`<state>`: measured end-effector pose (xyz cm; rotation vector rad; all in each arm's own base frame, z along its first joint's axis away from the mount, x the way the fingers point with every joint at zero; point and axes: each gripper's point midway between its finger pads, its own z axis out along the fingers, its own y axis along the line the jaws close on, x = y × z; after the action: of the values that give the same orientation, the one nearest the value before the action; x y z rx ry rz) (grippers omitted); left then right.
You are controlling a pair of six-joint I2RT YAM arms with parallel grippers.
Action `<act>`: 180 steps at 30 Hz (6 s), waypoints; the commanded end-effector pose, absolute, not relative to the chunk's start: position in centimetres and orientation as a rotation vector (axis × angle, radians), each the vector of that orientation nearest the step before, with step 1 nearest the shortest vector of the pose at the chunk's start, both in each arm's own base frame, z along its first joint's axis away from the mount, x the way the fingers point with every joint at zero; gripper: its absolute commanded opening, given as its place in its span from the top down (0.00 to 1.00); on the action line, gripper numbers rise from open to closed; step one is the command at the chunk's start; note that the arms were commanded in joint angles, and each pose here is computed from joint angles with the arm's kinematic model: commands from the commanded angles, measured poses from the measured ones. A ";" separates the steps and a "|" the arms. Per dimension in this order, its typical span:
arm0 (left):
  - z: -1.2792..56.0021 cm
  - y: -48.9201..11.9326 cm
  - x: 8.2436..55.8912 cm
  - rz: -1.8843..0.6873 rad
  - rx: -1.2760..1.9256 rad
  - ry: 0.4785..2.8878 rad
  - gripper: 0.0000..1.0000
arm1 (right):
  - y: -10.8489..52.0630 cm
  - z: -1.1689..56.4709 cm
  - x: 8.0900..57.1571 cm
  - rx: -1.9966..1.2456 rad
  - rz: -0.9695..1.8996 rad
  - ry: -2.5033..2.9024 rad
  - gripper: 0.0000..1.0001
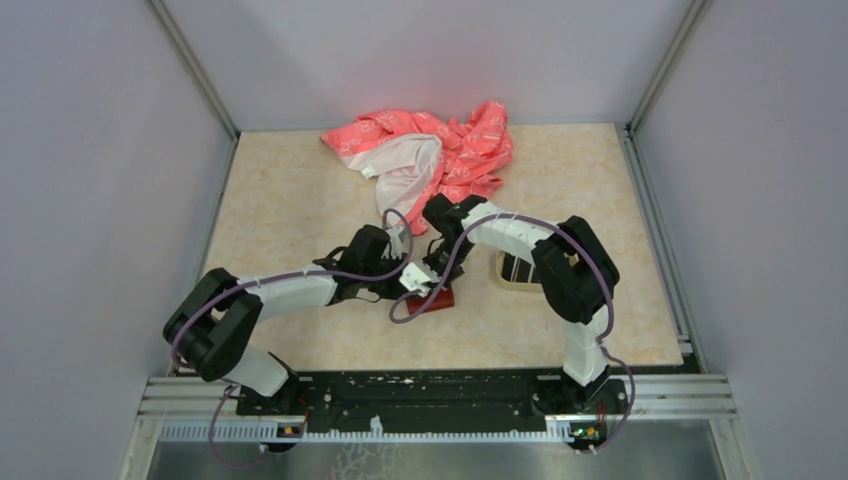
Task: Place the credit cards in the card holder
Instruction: Close the card holder at the center of the board.
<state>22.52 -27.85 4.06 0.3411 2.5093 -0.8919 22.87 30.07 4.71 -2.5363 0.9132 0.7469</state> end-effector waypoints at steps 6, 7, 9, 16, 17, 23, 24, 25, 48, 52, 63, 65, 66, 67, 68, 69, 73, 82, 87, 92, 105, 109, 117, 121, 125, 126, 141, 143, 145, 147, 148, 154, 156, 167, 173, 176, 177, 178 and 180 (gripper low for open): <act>2.8 -26.5 22.7 -0.843 0.219 2.537 0.89 | 29.7 3.8 20.1 -2.607 0.831 1.011 1.00; 3.1 -26.5 22.9 -0.851 0.205 2.525 0.87 | 29.7 3.7 20.1 -2.615 0.824 1.009 1.00; 3.9 -26.8 23.2 -0.884 0.167 2.495 0.86 | 29.5 3.5 19.9 -2.625 0.816 1.008 1.00; 5.9 -27.2 23.9 -0.971 0.071 2.414 0.87 | 29.6 3.4 19.9 -2.631 0.804 1.009 1.00; 6.2 -27.3 24.0 -0.982 0.062 2.401 0.88 | 29.7 3.5 20.0 -2.626 0.803 1.008 1.00; 7.6 -28.3 24.3 -1.089 0.016 2.331 0.93 | 29.9 3.5 20.1 -2.622 0.804 1.014 1.00; 7.9 -28.6 24.5 -1.114 0.006 2.312 0.93 | 29.9 3.6 20.1 -2.621 0.804 1.015 1.00; 8.0 -28.7 24.5 -1.131 0.001 2.302 0.93 | 29.9 3.6 20.1 -2.619 0.805 1.016 1.00; 7.8 -31.5 25.2 -1.273 0.048 2.289 0.96 | 29.8 3.4 20.1 -2.618 0.805 1.036 1.00; 7.2 -31.8 25.1 -1.285 0.053 2.312 0.96 | 29.8 3.4 20.1 -2.617 0.805 1.040 1.00; 4.5 -30.1 23.2 -1.209 0.029 2.421 1.00 | 29.6 3.2 20.1 -2.624 0.802 1.050 1.00; 3.8 -29.6 22.9 -1.179 0.023 2.444 1.00 | 29.6 3.3 20.1 -2.624 0.800 1.050 1.00; 3.5 -29.5 22.8 -1.172 0.022 2.452 1.00 | 29.7 3.3 20.1 -2.622 0.801 1.049 1.00; 3.3 -29.3 22.7 -1.163 0.023 2.459 1.00 | 29.7 3.3 20.1 -2.622 0.802 1.050 1.00; 3.1 -29.3 22.8 -1.155 0.024 2.464 1.00 | 29.7 3.3 20.1 -2.622 0.802 1.051 1.00; 2.9 -29.2 22.8 -1.146 0.023 2.469 1.00 | 29.7 3.3 20.1 -2.621 0.801 1.051 1.00; 2.2 -29.1 22.9 -1.111 0.031 2.495 1.00 | 29.7 3.4 20.1 -2.622 0.800 1.054 1.00; 0.0 -27.5 21.6 -1.027 0.017 2.569 1.00 | 29.8 3.4 20.2 -2.617 0.806 1.065 1.00; -1.3 -26.8 20.9 -0.995 0.025 2.605 1.00 | 29.8 3.5 20.1 -2.617 0.808 1.071 1.00; -1.4 -27.2 20.9 -1.007 0.060 2.603 1.00 | 29.9 3.4 20.3 -2.612 0.806 1.080 1.00; -2.5 -26.5 20.7 -0.915 0.096 2.639 1.00 | 30.9 6.0 19.9 -2.507 0.913 1.107 0.96; -2.5 -26.4 20.5 -0.910 0.097 2.637 1.00 | 31.1 8.3 20.0 -2.434 0.991 1.096 0.82; -2.6 -26.4 20.5 -0.925 0.111 2.629 1.00 | 29.7 12.8 21.8 -2.249 1.069 1.139 0.65; -2.4 -26.6 20.5 -0.936 0.120 2.620 1.00 | 29.5 11.3 23.5 -2.150 0.940 1.176 0.55; -2.2 -26.7 20.6 -0.946 0.131 2.612 1.00 | 30.5 10.1 24.6 -2.072 0.809 1.174 0.51; -2.2 -26.7 20.6 -0.948 0.132 2.610 1.00 | 30.7 9.9 24.6 -2.065 0.816 1.180 0.54; -1.8 -26.7 20.5 -0.978 0.142 2.594 1.00 | 31.4 7.0 23.8 -2.125 0.755 1.191 0.72; -1.8 -26.7 20.5 -0.979 0.142 2.593 1.00 | 31.2 6.9 23.5 -2.137 0.759 1.192 0.73; -1.8 -26.7 20.5 -0.980 0.142 2.593 1.00 | 31.0 6.9 23.4 -2.142 0.755 1.195 0.73; -1.8 -26.7 20.5 -0.984 0.143 2.591 1.00 | 30.8 6.9 23.2 -2.143 0.759 1.197 0.73; -1.8 -26.7 20.4 -0.986 0.142 2.592 1.00 | 30.8 6.8 23.1 -2.144 0.761 1.199 0.73; -1.7 -26.8 20.3 -0.993 0.144 2.589 1.00 | 31.1 6.0 22.8 -2.153 0.741 1.201 0.73; -1.7 -26.8 20.3 -0.998 0.146 2.589 1.00 | 31.1 5.8 22.8 -2.154 0.733 1.203 0.73; -1.7 -27.1 20.2 -1.025 0.148 2.585 1.00 | 31.4 5.7 23.5 -2.101 0.672 1.248 0.73; -1.8 -27.0 19.9 -1.031 0.151 2.589 1.00 | 32.0 5.8 23.7 -2.057 0.659 1.280 0.82; -1.7 -27.1 20.0 -1.036 0.156 2.584 1.00 | 32.1 5.8 23.7 -2.046 0.648 1.288 0.83; -1.7 -27.1 20.0 -1.038 0.157 2.584 1.00 | 32.1 5.7 23.6 -2.048 0.644 1.293 0.85; -1.7 -27.1 20.0 -1.041 0.156 2.582 1.00 | 32.1 5.7 23.6 -2.049 0.638 1.291 0.86; -1.7 -27.2 19.9 -1.047 0.160 2.582 1.00 | 32.0 5.6 23.5 -2.050 0.638 1.293 0.89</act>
<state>24.30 -30.14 4.25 0.1526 2.3082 -1.1755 23.11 30.29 4.62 -2.0848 1.3687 0.6747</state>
